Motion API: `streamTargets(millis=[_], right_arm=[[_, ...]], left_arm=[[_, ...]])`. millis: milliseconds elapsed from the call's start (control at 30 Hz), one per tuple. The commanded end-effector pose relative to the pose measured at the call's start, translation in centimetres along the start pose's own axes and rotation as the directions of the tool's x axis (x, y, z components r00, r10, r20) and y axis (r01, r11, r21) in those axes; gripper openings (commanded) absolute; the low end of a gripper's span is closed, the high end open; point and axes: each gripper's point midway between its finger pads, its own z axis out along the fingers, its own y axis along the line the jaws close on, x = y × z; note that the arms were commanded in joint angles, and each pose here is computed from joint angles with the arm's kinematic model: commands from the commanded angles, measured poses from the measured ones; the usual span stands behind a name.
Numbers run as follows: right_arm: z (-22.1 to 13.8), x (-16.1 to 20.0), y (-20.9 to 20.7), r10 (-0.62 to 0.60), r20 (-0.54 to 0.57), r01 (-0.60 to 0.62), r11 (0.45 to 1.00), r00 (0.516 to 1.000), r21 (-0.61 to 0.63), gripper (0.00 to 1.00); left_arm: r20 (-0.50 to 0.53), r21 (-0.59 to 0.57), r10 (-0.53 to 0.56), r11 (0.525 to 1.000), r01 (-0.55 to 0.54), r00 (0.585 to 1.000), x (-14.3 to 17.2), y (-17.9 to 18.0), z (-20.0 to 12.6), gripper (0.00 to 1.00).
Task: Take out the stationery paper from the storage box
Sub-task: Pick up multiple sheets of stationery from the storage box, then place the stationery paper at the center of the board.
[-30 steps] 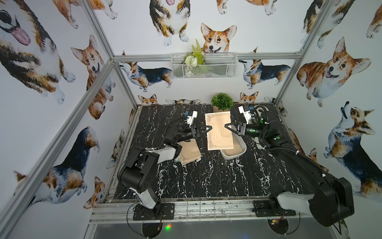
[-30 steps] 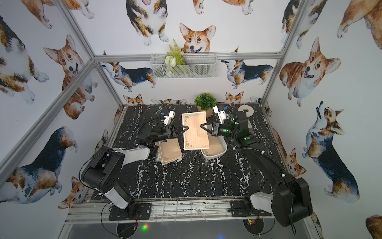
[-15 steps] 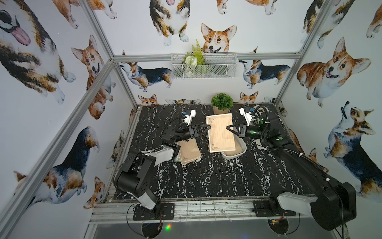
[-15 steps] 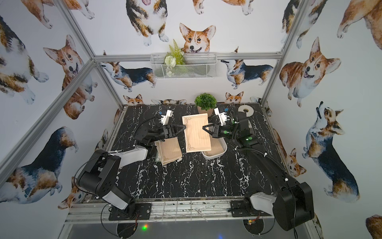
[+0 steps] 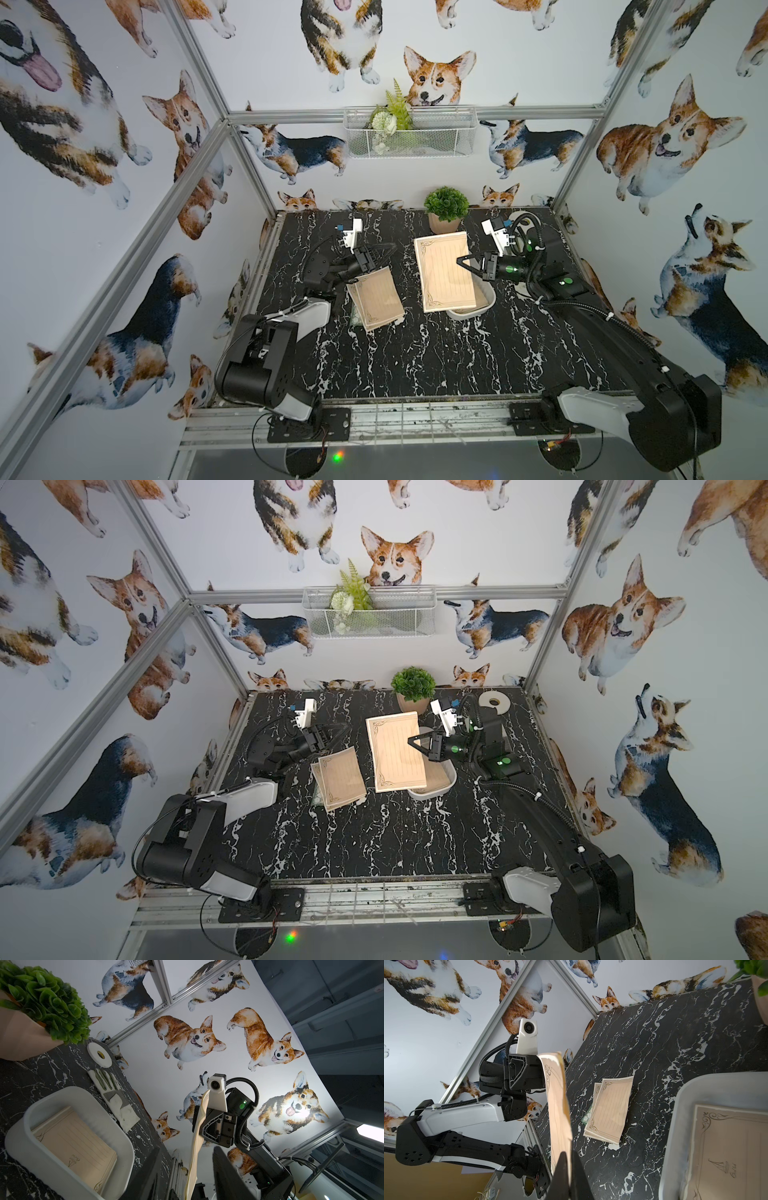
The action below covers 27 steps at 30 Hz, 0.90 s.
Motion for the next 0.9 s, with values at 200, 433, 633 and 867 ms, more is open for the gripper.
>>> streamTargets(millis=[200, 433, 633, 867], right_arm=[[0.7, -0.3, 1.5, 0.003, -0.017, -0.005, 0.994, 1.000, -0.107, 0.00], [1.4, 0.0, 1.9, -0.005, -0.037, 0.000, 0.992, 0.999, -0.122, 0.00], [1.2, 0.2, 1.9, -0.014, -0.041, 0.010, 0.995, 0.999, -0.103, 0.00], [1.2, 0.4, 2.2, -0.009, -0.051, 0.003, 0.992, 0.999, -0.123, 0.00]], left_arm=[[-0.064, -0.113, 0.059, 0.991, -0.066, 0.996, 1.3, 0.1, 0.9, 0.35], [-0.143, -0.191, 0.107, 0.972, -0.134, 0.984, 2.9, 0.1, 1.8, 0.35], [-0.148, -0.205, 0.105, 0.970, -0.135, 0.983, 3.2, 0.3, 1.6, 0.34], [-0.143, -0.210, 0.108, 0.968, -0.137, 0.984, 3.0, 0.3, 1.6, 0.33]])
